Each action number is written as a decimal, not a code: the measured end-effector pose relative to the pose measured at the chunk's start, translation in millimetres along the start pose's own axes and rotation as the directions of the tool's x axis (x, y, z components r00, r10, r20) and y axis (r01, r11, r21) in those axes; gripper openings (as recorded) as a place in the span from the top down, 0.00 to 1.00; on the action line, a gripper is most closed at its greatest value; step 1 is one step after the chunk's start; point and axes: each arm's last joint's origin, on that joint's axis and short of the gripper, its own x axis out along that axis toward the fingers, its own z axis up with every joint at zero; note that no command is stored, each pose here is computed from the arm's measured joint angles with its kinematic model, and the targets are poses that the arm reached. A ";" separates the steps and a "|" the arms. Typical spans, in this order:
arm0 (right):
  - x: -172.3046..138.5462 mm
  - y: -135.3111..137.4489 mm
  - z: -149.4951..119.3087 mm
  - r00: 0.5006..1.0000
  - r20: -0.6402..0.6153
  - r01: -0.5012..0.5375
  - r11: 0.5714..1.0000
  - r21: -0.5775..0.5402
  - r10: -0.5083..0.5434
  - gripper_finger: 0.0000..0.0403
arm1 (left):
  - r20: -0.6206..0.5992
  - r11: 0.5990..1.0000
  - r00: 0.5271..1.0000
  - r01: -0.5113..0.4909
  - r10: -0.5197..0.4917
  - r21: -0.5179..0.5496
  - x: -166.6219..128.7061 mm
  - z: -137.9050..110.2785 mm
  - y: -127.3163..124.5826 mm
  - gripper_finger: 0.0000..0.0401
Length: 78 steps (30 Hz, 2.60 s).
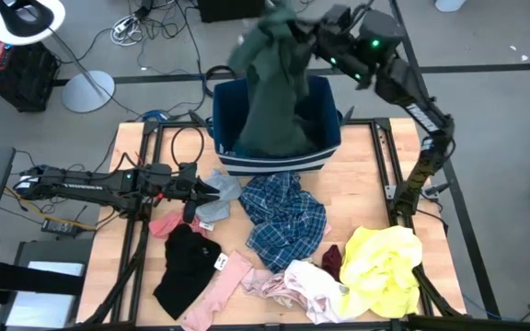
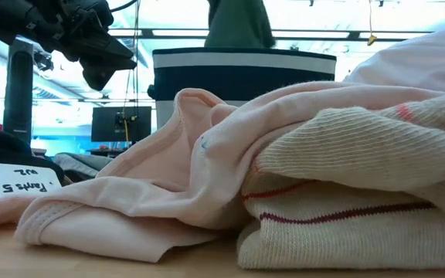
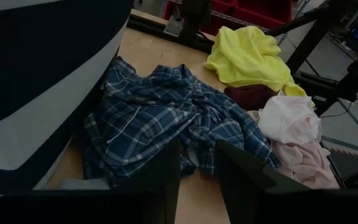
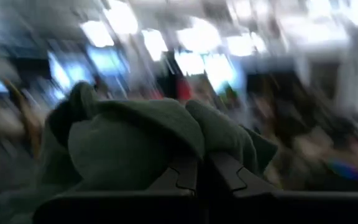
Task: Sort clothes
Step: Put the green shirt into the blue laundry bin, then put the blue checkered shirt into the blue laundry bin
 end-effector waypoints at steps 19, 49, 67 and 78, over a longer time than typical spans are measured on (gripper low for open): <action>55.4 13.6 -196.5 0.536 -0.841 0.049 0.997 -0.056 -0.073 0.98 | 0.006 1.000 1.000 0.001 -0.001 0.013 -0.1 0.6 -0.2 0.74; 76.5 -6.6 -241.9 0.388 -0.921 0.087 0.992 0.087 0.047 0.52 | 0.004 1.000 1.000 0.001 -0.001 0.015 0.0 0.4 -0.1 0.74; -76.8 59.9 -81.8 0.744 -0.667 -0.113 0.992 -0.064 0.042 0.52 | 0.004 1.000 1.000 0.001 -0.001 0.012 0.0 0.4 -0.2 0.74; -156.6 96.0 -135.9 0.712 -0.700 -0.126 0.991 -0.046 0.058 0.52 | 0.004 1.000 1.000 0.001 -0.001 -0.007 0.0 0.4 -0.1 0.74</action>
